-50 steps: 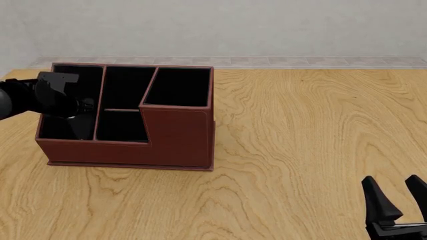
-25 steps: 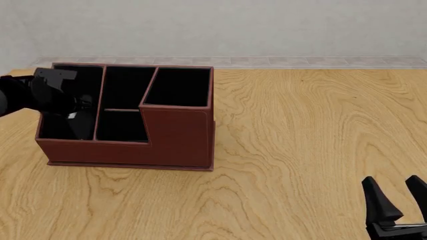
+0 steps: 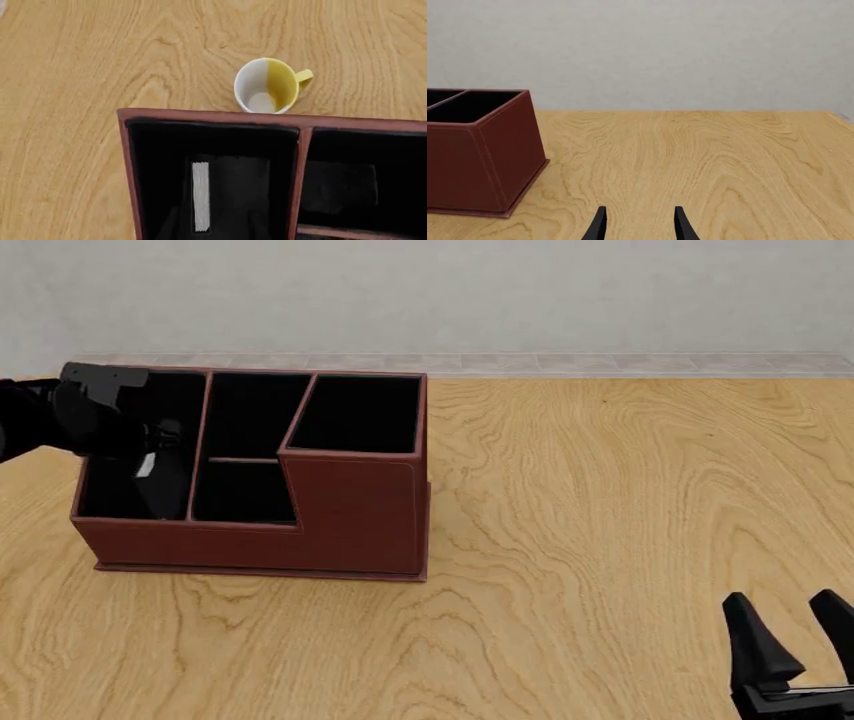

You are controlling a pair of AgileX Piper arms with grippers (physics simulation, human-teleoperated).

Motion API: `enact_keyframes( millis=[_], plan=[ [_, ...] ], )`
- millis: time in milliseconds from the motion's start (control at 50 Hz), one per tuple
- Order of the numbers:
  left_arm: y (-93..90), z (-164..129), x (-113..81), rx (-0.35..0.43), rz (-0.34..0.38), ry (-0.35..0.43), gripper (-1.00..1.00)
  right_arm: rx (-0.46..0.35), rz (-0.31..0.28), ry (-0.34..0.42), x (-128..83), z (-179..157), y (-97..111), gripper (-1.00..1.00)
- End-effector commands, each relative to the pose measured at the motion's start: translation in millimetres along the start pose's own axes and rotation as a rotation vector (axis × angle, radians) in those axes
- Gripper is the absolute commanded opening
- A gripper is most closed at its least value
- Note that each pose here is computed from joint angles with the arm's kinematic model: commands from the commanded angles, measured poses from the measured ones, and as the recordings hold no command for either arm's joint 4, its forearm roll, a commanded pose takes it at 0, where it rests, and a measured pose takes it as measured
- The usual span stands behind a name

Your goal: Pick up the book and place it in the left compartment of the caddy.

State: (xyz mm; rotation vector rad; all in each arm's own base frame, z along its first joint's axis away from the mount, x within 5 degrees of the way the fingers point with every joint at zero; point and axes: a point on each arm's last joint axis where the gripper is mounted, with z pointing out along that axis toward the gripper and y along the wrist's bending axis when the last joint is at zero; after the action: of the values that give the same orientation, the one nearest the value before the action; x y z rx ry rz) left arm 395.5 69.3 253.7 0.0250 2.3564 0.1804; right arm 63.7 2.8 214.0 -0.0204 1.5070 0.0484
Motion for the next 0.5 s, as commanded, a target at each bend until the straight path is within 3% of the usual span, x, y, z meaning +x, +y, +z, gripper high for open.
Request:
enact_keyframes(
  millis=[20,500],
  plan=[
    [-1.9,-10,-4.6,0.003,0.001,-0.012,1.0,-0.001,-0.001,0.0,0,0,0,1.0],
    [-8.2,-57,-26.7,0.011,0.017,-0.078,1.0,0.001,-0.001,-0.003,0,0,0,1.0]
  ],
)
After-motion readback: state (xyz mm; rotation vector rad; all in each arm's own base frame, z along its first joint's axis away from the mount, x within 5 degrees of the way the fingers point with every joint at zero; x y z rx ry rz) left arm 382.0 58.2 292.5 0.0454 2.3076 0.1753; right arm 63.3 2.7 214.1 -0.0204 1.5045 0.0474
